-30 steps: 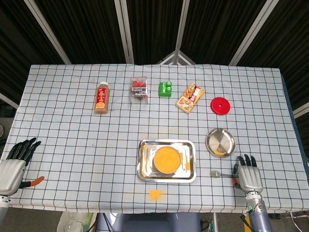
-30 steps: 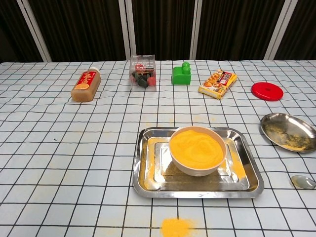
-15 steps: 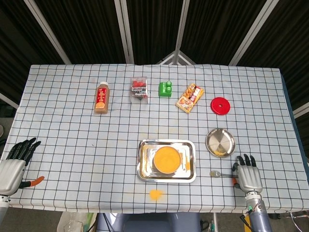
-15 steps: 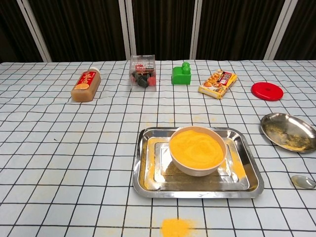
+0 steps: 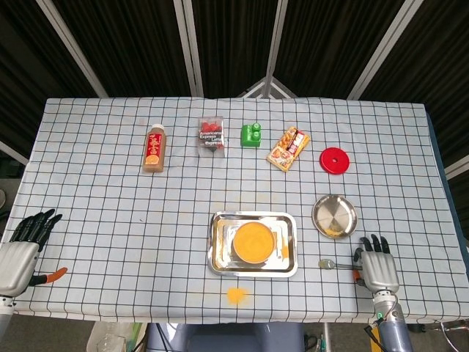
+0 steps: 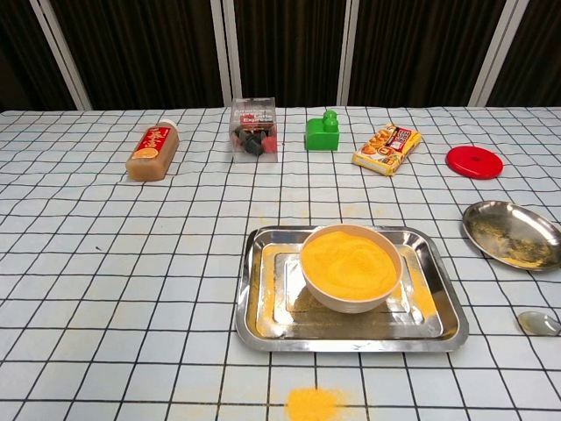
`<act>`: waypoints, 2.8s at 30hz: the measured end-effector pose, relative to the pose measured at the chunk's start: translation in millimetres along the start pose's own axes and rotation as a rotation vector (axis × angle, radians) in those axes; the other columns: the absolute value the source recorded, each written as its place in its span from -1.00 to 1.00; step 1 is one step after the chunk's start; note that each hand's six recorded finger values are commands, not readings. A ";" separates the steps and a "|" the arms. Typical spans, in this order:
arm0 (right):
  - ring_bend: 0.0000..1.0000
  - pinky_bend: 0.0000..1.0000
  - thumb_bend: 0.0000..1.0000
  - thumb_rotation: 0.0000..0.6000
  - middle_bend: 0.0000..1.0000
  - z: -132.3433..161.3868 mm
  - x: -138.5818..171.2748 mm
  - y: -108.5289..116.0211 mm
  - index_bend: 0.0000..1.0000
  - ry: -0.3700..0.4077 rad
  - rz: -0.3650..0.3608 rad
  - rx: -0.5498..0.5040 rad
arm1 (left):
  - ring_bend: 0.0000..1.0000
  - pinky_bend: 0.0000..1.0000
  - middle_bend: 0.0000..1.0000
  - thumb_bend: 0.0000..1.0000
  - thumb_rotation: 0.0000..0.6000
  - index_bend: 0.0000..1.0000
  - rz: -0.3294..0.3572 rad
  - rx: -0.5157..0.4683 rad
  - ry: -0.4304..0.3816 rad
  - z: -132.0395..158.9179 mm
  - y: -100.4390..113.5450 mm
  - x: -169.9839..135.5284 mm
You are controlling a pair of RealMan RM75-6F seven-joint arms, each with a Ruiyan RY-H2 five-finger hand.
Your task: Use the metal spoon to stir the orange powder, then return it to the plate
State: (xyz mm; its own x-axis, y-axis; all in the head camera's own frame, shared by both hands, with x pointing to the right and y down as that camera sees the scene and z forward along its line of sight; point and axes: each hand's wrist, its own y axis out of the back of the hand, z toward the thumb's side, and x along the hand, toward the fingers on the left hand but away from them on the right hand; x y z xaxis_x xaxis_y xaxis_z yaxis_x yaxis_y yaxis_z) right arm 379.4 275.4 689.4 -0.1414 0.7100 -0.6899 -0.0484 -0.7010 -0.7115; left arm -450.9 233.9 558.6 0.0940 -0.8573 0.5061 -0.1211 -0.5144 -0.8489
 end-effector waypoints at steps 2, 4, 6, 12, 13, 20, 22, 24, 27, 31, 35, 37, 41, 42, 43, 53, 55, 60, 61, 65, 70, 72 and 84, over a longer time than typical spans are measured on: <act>-1.00 -1.00 -0.08 1.00 -0.65 0.1 -0.2 -0.1 0.08 0.000 0.000 0.001 | -1.00 -1.00 -1.00 -1.00 1.00 -1.00 0.000 0.000 0.000 -0.1 0.0 0.0; -1.00 -1.00 -0.07 1.00 -0.65 0.7 0.1 -0.1 0.09 0.002 0.000 -0.002 | -1.00 -1.00 -1.00 -1.00 1.00 -1.00 0.000 0.000 0.000 0.0 -0.2 0.0; -1.00 -1.00 -0.06 1.00 -0.65 1.0 -0.1 0.1 0.11 0.003 -0.002 -0.003 | -1.00 -1.00 -1.00 -1.00 1.00 -1.00 -0.001 -0.001 0.001 0.0 -0.2 0.0; -1.00 -1.00 -0.05 1.00 -0.65 1.8 0.0 1.5 0.13 0.005 -0.007 -0.013 | -1.00 -1.00 -1.00 -1.00 1.00 -1.00 -0.002 -0.004 0.002 -0.1 -0.4 -0.1; -1.00 -1.00 -0.05 1.00 -0.65 1.9 0.0 2.0 0.13 0.005 -0.008 -0.015 | -1.00 -1.00 -1.00 -1.00 1.00 -1.00 -0.002 -0.004 0.002 -0.1 -0.4 -0.1; -1.00 -1.00 -0.04 1.00 -0.64 2.9 0.2 7.1 0.13 0.007 -0.022 -0.033 | -1.00 -1.00 -1.00 -1.00 1.00 -1.00 -0.003 -0.004 0.005 -0.5 -0.5 -0.1; -1.00 -1.00 -0.04 1.00 -0.62 3.1 0.2 8.8 0.14 0.006 -0.026 -0.040 | -1.00 -1.00 -1.00 -1.00 1.00 -1.00 -0.003 -0.004 0.005 -0.5 -0.5 -0.1; -1.00 -1.00 -0.04 1.00 -0.56 3.2 0.3 11.1 0.18 0.007 -0.032 -0.047 | -1.00 -1.00 -1.00 -1.00 1.00 -1.00 -0.003 -0.004 0.006 -0.7 -0.4 -0.1; -0.98 -1.00 -0.04 1.00 -0.48 3.2 0.3 15.8 0.21 0.008 -0.047 -0.063 | -1.00 -1.00 -1.00 -1.00 1.00 -1.00 -0.003 -0.005 0.007 -0.9 -0.4 0.0; -0.86 -1.00 -0.04 1.00 -0.38 3.0 0.1 22.2 0.21 0.009 -0.067 -0.086 | -1.00 -1.00 -1.00 -1.00 1.00 -1.00 -0.002 -0.006 0.008 -0.9 -0.3 0.1; -0.72 -1.00 -0.04 1.00 -0.28 2.5 -0.7 28.4 0.21 0.010 -0.086 -0.103 | -1.00 -1.00 -1.00 -1.00 1.00 -1.00 -0.001 -0.007 0.009 -1.2 0.2 0.4; -0.66 -1.00 -0.04 1.00 -0.24 2.2 -1.0 31.8 0.21 0.010 -0.097 -0.113 | -1.00 -1.00 -1.00 -1.00 1.00 -1.00 0.000 -0.008 0.009 -1.2 0.4 0.4; -0.37 -1.00 -0.03 1.00 -0.02 1.4 -2.1 38.4 0.21 0.010 -0.117 -0.129 | -1.00 -1.00 -1.00 -1.00 1.00 -1.00 0.001 -0.007 0.009 -1.3 0.6 0.4; -0.32 -1.00 -0.02 1.00 0.03 1.4 -2.4 40.2 0.21 0.010 -0.122 -0.132 | -1.00 -1.00 -1.00 -1.00 1.00 -1.00 0.001 -0.008 0.008 -1.3 0.6 0.4; -0.30 -1.00 -0.01 1.00 0.04 1.3 -2.8 42.4 0.22 0.011 -0.128 -0.136 | -1.00 -1.00 -1.00 -1.00 1.00 -1.00 0.001 -0.008 0.008 -1.2 0.6 0.4; -0.21 -1.00 0.05 1.00 0.15 1.4 -3.8 47.7 0.25 0.005 -0.141 -0.129 | -1.00 -1.00 -1.00 -1.00 1.00 -1.00 0.000 -0.013 0.006 -0.7 0.9 0.4; -0.21 -1.00 0.05 1.00 0.16 2.7 -4.3 49.1 0.26 0.005 -0.144 -0.126 | -1.00 -1.00 -1.00 -1.00 1.00 -1.00 0.000 -0.014 0.005 -0.6 0.9 0.4; -0.21 -1.00 0.05 1.00 0.16 8.6 -5.5 55.3 0.27 0.012 -0.161 -0.117 | -1.00 -1.00 -1.00 -1.00 1.00 -1.00 -0.001 -0.016 0.005 -0.7 0.8 0.6; -0.21 -1.00 0.05 1.00 0.16 10.6 -5.9 57.3 0.27 0.016 -0.167 -0.112 | -1.00 -1.00 -1.00 -1.00 1.00 -1.00 -0.002 -0.016 0.006 -0.8 0.8 0.7; -0.21 -1.00 0.05 1.00 0.16 19.2 -7.0 65.0 0.27 0.031 -0.186 -0.095 | -1.00 -1.00 -1.00 -1.00 1.00 -1.00 -0.003 -0.021 0.008 -1.3 0.7 1.1; -0.21 -1.00 0.05 1.00 0.17 36.3 -6.1 79.3 0.27 0.068 -0.210 -0.086 | -1.00 -1.00 -1.00 -1.00 1.00 -1.00 -0.004 -0.024 0.009 -1.5 0.7 1.7; -0.21 -1.00 0.07 1.00 0.17 43.6 -4.7 85.1 0.27 0.088 -0.217 -0.079 | -1.00 -1.00 -1.00 -1.00 1.00 -1.00 -0.006 -0.026 0.010 -1.7 0.6 2.0; -0.21 -1.00 0.12 1.00 0.19 100.9 4.3 122.4 0.31 0.205 -0.274 0.101 | -1.00 -1.00 -1.00 -1.00 1.00 -1.00 -0.004 -0.031 0.013 -1.4 1.4 2.8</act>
State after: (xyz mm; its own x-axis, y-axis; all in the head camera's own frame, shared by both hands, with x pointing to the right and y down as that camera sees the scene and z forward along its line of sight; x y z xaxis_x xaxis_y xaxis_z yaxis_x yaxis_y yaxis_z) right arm 273.0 185.8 612.9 0.0908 0.8644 -0.4946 -0.1560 -0.4781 -0.8643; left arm -452.2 230.7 559.1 0.0813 -0.8555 0.5114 -0.1509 -0.5178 -0.8421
